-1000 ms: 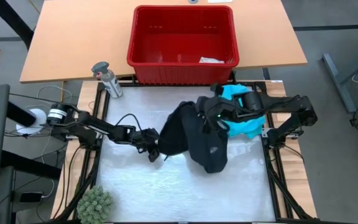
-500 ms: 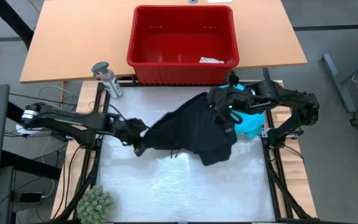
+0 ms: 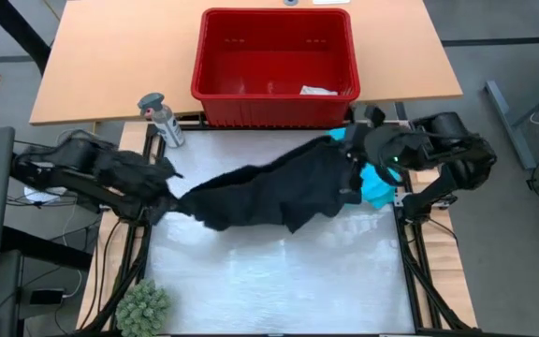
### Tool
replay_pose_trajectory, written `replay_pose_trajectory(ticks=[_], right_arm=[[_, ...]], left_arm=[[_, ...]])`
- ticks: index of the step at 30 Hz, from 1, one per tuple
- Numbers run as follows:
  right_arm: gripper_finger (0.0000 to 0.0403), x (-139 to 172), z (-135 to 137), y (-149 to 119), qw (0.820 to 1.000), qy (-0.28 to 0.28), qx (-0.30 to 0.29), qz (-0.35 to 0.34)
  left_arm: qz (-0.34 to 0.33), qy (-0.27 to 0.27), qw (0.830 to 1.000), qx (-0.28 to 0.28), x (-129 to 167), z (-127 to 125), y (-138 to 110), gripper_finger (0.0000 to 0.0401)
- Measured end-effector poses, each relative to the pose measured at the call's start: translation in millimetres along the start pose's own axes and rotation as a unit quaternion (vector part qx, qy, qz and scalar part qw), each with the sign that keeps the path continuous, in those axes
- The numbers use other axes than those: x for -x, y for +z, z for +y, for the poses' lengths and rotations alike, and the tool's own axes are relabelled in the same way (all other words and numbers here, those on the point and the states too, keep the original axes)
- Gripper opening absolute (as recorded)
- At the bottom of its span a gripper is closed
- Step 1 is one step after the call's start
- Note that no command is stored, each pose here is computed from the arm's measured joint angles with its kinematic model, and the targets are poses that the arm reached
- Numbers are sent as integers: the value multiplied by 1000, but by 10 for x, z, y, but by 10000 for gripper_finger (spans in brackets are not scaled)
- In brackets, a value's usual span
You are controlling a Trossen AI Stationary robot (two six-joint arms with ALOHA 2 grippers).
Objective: Fold Laundry from Bin
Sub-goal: Fold the black shorts
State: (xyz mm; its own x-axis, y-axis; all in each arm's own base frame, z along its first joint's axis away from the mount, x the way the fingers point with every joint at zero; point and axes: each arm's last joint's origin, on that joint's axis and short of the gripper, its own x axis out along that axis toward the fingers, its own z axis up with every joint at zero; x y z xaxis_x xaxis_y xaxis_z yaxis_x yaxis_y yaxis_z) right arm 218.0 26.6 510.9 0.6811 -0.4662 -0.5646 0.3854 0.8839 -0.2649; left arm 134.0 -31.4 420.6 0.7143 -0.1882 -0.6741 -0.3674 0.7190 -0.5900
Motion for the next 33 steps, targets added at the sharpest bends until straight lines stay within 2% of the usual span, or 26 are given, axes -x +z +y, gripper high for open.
replay_pose_trajectory(ticks=[3,7,10,13,15,18,21,23,25,28,31,33], right_arm=[[32,73,82,-67,1000,16,-11,16],[32,210,266,-111,998,57,-27,8],[32,341,449,-160,994,96,-52,5],[32,491,674,-210,987,141,-80,-1],[32,621,847,-244,979,177,-99,-12],[32,816,1083,-275,965,225,-126,-39],[32,993,1242,-292,954,251,-146,-77],[32,1061,1274,-293,951,245,-157,-103],[32,1076,1263,-294,953,224,-164,-120],[32,1015,1213,-290,959,182,-177,-128],[32,802,1184,-283,965,131,-203,-99],[32,608,1213,-303,970,92,-214,-62]], left_arm=[[-4,-16,1000,13,232,-75,-16,0],[0,-63,998,19,437,-182,-43,0],[37,-106,993,19,447,-275,-88,0],[107,-151,983,17,356,-437,-153,0],[167,-188,968,17,260,-605,-219,0],[235,-280,931,2,162,-948,-342,0],[248,-375,893,-9,175,-1268,-418,0],[243,-399,884,-11,240,-1383,-395,0],[220,-383,897,-24,315,-1397,-349,0],[171,-304,936,-52,414,-1269,-297,0],[122,-166,977,-60,438,-1026,-267,0],[105,-66,990,-60,421,-844,-277,0]])
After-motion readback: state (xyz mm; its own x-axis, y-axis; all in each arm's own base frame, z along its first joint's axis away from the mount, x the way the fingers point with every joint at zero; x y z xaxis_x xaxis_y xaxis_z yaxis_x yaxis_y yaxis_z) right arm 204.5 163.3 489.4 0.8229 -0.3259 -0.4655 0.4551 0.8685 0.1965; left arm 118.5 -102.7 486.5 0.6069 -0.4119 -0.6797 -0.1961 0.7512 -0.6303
